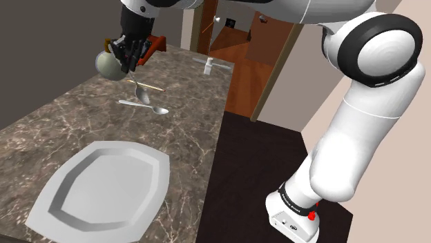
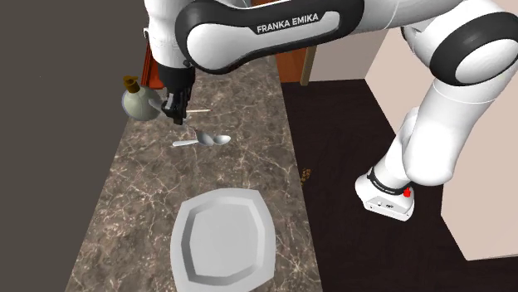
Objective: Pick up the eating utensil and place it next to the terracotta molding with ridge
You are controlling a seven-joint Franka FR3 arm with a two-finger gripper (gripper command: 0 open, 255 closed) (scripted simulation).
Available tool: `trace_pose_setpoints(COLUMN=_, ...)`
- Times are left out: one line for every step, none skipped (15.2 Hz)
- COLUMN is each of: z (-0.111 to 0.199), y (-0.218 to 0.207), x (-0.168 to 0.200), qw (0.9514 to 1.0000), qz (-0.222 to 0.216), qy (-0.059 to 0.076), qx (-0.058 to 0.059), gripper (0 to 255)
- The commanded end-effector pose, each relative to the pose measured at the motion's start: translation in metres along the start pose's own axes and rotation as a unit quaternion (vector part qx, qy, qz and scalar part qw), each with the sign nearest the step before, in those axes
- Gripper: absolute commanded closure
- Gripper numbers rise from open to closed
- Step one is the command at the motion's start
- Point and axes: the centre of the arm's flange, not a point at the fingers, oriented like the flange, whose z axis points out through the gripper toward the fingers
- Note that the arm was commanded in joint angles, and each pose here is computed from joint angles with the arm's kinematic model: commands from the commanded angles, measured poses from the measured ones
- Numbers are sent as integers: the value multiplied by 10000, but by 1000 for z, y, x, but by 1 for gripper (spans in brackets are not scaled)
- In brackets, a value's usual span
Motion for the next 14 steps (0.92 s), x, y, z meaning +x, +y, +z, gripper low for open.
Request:
trace_pose_setpoints(z=-1, y=25, x=6, qw=10000, qz=-8, qy=-1, qx=1, gripper=255)
trace_pose_setpoints(z=-2, y=38, x=9, qw=10000, qz=-8, qy=-1, qx=1, gripper=255)
trace_pose_setpoints(z=-3, y=51, x=12, qw=10000, qz=-8, qy=-1, qx=1, gripper=255)
trace_pose_setpoints(z=-4, y=64, x=15, qw=10000, qz=-8, qy=-1, qx=1, gripper=255)
trace_pose_setpoints(z=-5, y=77, x=17, qw=10000, qz=-8, qy=-1, qx=1, gripper=255)
trace_pose_setpoints(z=-6, y=90, x=20, qw=10000, qz=-8, qy=-1, qx=1, gripper=255)
trace_pose_setpoints(z=-7, y=103, x=23, qw=10000, qz=-8, qy=-1, qx=1, gripper=255)
trace_pose_setpoints(z=-8, y=116, x=26, qw=10000, qz=-8, qy=-1, qx=1, gripper=255)
trace_pose_setpoints(z=-9, y=128, x=28, qw=10000, qz=-8, qy=-1, qx=1, gripper=255)
trace_pose_setpoints(z=-10, y=141, x=31, qw=10000, qz=-8, qy=-1, qx=1, gripper=255)
trace_pose_setpoints(z=-11, y=154, x=34, qw=10000, qz=-8, qy=-1, qx=1, gripper=255)
trace_pose_setpoints(z=-12, y=167, x=37, qw=10000, qz=-8, qy=-1, qx=1, gripper=255)
trace_pose_setpoints(z=-13, y=180, x=40, qw=10000, qz=-8, qy=-1, qx=1, gripper=255)
trace_pose_setpoints(z=-14, y=193, x=42, qw=10000, qz=-8, qy=-1, qx=1, gripper=255)
